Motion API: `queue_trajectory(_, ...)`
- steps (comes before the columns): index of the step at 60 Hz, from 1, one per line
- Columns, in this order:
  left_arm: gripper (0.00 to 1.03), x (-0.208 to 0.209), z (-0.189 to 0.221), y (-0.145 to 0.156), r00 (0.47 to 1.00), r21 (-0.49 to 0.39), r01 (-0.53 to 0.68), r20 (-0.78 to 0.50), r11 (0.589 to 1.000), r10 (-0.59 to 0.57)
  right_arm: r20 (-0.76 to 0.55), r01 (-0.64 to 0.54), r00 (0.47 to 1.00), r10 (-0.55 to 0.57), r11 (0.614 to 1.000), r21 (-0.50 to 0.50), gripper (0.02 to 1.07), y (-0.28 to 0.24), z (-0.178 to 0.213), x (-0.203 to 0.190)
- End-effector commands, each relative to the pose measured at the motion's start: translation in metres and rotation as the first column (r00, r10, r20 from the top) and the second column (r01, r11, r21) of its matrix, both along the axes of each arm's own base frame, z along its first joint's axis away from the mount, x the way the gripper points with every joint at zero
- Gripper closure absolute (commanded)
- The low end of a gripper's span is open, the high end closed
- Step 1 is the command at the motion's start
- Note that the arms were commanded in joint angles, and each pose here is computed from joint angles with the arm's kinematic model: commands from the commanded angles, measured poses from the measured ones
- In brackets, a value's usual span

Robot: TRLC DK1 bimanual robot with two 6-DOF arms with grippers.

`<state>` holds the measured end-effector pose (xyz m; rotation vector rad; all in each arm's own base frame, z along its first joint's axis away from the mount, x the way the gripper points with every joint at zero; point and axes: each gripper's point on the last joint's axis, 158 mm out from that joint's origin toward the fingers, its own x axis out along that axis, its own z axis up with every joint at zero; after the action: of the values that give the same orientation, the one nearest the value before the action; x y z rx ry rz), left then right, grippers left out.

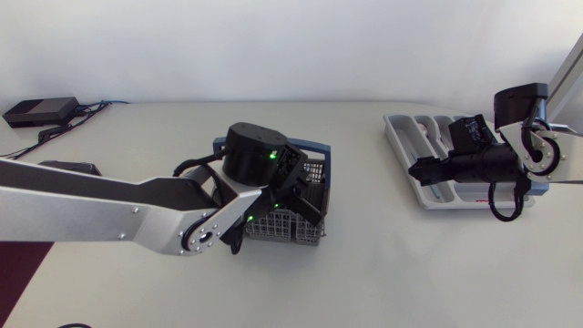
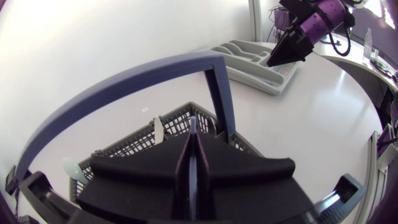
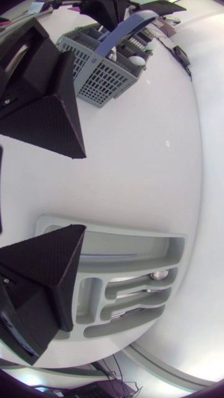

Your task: Unload the cutlery basket into the drawer organizer.

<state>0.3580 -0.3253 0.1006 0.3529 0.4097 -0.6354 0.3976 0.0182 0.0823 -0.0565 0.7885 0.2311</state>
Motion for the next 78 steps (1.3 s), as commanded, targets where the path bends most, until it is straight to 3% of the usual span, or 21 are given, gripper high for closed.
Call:
queue_trajectory(1,1.00,-0.014,-0.012,0.013,1.000,0.034,0.007,-0.013,0.999,-0.006,-0.011,-0.001,1.000,0.002,1.000,0.010,0.30,0.004,-0.006,-0.007)
queue_trajectory(22,1.00,-0.050,0.014,0.014,0.992,0.010,0.088,0.088,0.996,-0.089,-0.012,-0.020,1.000,0.020,1.000,0.009,0.30,0.015,-0.008,-0.008)
queue_trajectory(36,1.00,-0.048,0.071,0.013,0.977,-0.054,0.098,0.197,0.994,-0.085,0.039,-0.078,0.996,0.078,0.997,-0.004,0.30,0.029,0.005,-0.018)
queue_trajectory(51,1.00,-0.045,0.140,0.029,0.968,-0.141,0.096,0.243,0.985,-0.059,0.157,-0.199,0.968,0.194,0.980,0.018,0.30,0.062,0.048,-0.040)
queue_trajectory(63,1.00,-0.050,0.180,0.036,0.983,-0.244,0.136,0.157,0.960,-0.100,0.248,-0.355,0.912,0.327,0.932,0.078,0.30,0.105,0.090,-0.071)
queue_trajectory(78,1.00,-0.059,0.188,0.031,0.976,-0.318,0.213,0.028,0.924,-0.216,0.283,-0.562,0.809,0.516,0.820,0.112,0.30,0.168,0.114,-0.120)
